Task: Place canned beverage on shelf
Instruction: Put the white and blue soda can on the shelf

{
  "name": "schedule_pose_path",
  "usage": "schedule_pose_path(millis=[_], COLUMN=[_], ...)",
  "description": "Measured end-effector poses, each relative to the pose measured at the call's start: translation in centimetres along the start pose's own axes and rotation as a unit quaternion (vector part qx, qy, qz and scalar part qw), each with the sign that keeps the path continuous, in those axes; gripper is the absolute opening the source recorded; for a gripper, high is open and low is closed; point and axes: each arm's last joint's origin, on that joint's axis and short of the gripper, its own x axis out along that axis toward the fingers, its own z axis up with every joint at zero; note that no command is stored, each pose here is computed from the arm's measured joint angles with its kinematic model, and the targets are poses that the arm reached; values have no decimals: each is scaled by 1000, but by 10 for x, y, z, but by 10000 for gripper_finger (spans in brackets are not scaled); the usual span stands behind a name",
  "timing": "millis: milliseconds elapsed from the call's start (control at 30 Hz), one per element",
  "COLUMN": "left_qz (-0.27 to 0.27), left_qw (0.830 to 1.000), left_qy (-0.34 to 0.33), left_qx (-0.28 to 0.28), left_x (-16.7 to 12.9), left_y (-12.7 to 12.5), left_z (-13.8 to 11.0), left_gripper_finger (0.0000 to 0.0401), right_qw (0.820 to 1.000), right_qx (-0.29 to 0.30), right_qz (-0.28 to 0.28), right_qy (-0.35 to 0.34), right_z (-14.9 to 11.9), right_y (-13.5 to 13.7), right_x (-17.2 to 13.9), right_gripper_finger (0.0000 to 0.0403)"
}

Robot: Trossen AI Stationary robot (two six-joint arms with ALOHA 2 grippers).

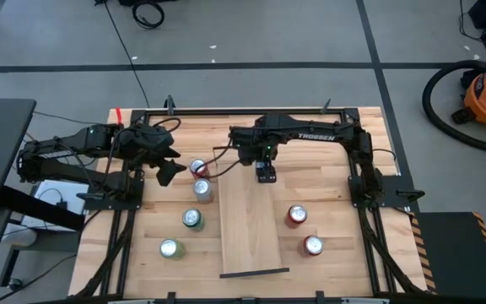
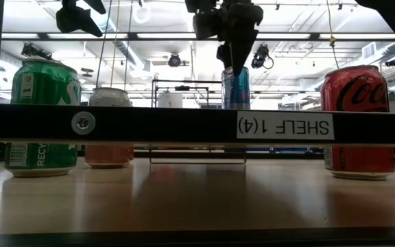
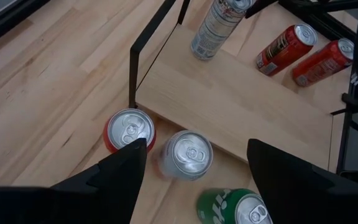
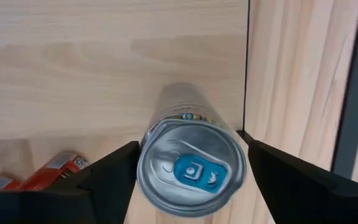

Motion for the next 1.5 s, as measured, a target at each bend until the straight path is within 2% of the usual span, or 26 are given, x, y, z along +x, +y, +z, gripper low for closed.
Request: schedule_pose_path(millis=[300,667,1100,1200,1500], left_qz=[0,-1,-2,-2,-14], left_qw=[1000,1000,1000,1000,1000], left_qy=[0,-1,-3,-4,5], left_qx=[0,0,0,0,0], left_x=[0,0,0,0,-1], left_y=[0,0,0,0,-1], left_z=[0,0,1,1,1], left_gripper_finger=[288,288,288,288,288], right_qw=[1000,998,986,982,973], right_qx=[-14,-22,30,45,66], right_qz=[0,8,26,46,45], right_qy=[-4,-52,-163,-179,-217], right_z=[2,12,33,36,38], right_y=[2,16,8,12,6], right_x=[5,1,-4,-7,-27], right_gripper_finger=[257,267,266,266,266])
